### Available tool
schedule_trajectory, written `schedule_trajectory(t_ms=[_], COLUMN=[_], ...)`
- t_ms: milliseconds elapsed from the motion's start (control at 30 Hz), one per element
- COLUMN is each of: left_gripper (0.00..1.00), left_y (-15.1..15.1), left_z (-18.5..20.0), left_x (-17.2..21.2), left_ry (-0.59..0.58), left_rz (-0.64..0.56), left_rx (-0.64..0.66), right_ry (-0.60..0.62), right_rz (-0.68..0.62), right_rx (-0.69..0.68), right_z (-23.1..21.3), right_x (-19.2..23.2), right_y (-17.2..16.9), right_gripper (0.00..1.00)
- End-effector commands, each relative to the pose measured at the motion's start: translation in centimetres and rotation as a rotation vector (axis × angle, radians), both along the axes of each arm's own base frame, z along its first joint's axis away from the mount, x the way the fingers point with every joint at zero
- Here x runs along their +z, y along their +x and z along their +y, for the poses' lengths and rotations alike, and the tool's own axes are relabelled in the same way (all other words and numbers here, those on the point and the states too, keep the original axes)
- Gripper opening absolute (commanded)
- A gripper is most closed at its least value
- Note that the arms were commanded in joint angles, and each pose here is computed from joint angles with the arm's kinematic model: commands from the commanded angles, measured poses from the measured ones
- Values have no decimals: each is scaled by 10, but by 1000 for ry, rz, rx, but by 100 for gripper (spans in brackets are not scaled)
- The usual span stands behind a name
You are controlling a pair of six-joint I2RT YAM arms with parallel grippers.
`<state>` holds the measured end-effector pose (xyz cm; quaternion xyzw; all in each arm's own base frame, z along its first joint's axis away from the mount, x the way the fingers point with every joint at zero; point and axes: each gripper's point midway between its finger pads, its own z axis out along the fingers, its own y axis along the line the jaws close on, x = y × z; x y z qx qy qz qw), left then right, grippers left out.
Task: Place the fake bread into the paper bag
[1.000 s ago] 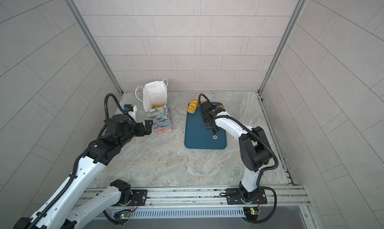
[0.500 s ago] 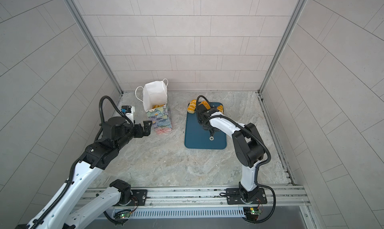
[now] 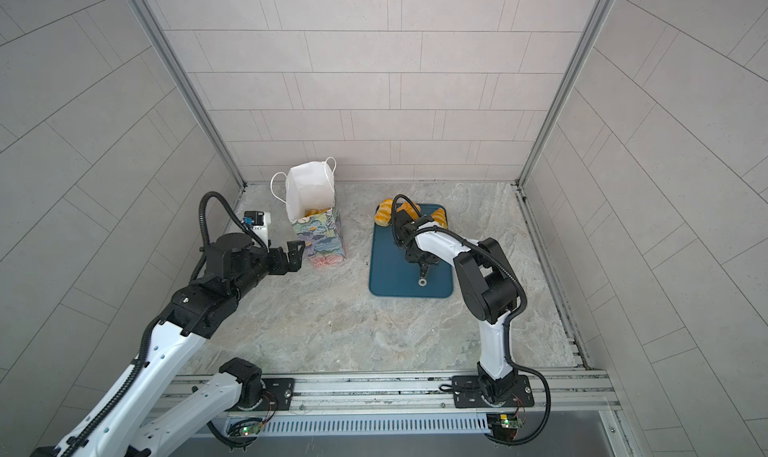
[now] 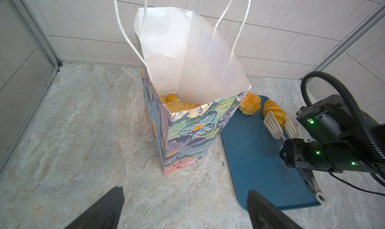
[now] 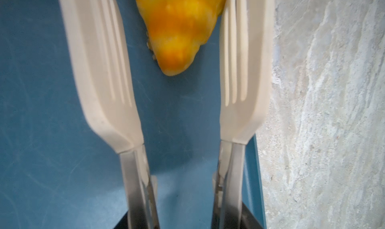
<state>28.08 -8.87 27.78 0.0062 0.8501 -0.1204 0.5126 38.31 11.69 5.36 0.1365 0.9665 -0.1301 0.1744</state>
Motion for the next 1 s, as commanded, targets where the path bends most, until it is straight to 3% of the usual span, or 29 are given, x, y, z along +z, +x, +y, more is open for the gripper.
schedule_trajectory(t_ms=[0,367,633,967], left_gripper=[100,100,100,100], left_y=[0,3,3,4], left_z=[-1,-1,-3,-6], left_x=[1,0,-1,0], left_ry=[4,2,-5,-22], left_rz=[-14,-9,-5,-6], left_rx=[-4,-1,-6,-14], right_ry=[-10,14,15,2], right_rz=[2,77,186,199], right_rx=[11,120,210,274], right_z=[-2,6,0,-21], right_x=[1,-3,-10,17], right_y=[7,-5,-45,-82], right_gripper=[55,35,33,33])
